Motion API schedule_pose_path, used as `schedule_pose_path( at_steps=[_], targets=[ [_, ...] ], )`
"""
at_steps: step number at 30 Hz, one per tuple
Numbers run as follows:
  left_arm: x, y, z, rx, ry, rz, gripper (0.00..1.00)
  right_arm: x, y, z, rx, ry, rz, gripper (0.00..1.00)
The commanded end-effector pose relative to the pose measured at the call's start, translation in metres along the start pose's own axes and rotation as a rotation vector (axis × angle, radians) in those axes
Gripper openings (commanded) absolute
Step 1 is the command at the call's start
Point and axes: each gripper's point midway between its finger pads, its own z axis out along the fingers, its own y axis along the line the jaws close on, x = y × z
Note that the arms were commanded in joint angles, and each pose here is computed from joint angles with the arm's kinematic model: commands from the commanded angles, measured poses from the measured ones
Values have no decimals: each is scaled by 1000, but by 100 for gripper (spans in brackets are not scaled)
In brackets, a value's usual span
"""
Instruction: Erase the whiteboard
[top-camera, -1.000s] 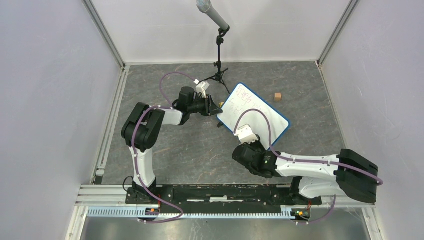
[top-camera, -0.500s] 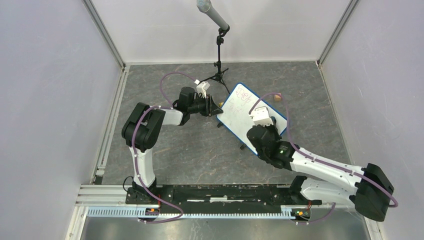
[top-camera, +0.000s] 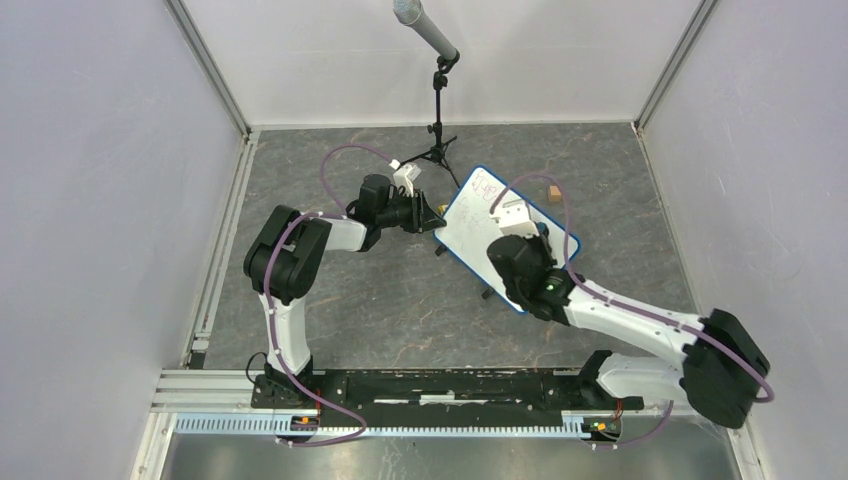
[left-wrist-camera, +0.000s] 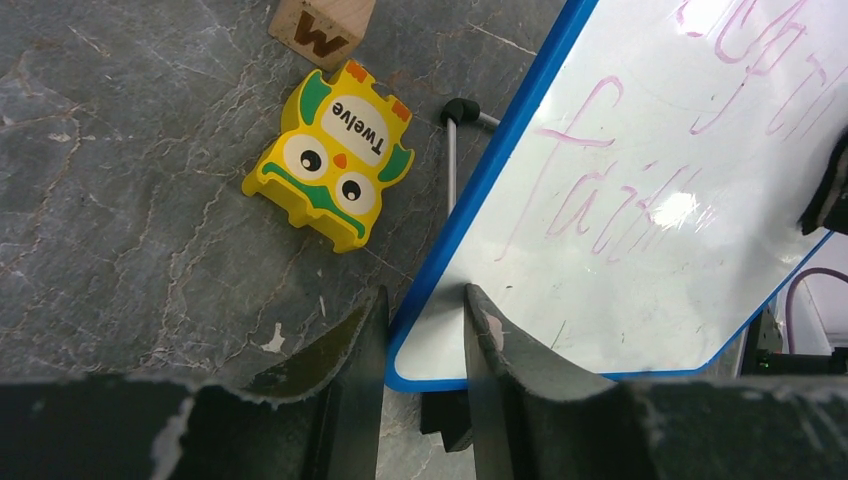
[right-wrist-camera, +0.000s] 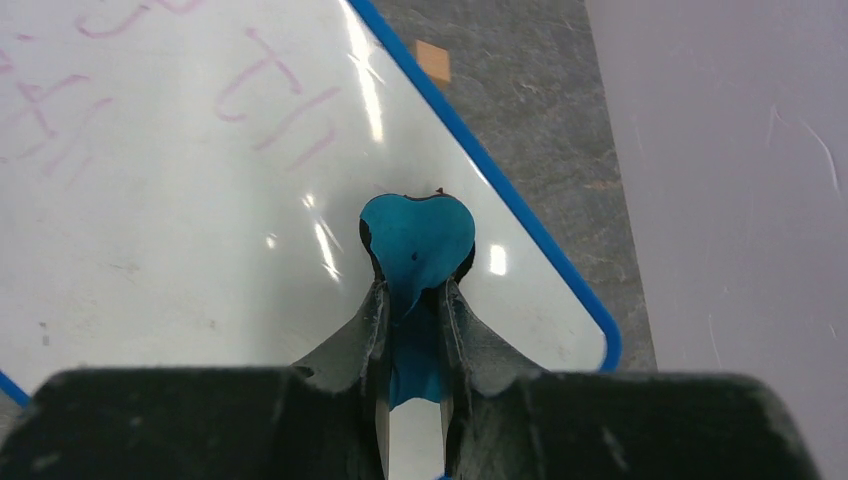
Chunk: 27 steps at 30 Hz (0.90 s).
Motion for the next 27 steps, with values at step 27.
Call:
schedule_pose_path(
  at_steps=[27],
  targets=[
    [-9,-10,3,3,-18,71,37,-48,24,33,-32,-45,90,17]
  ],
)
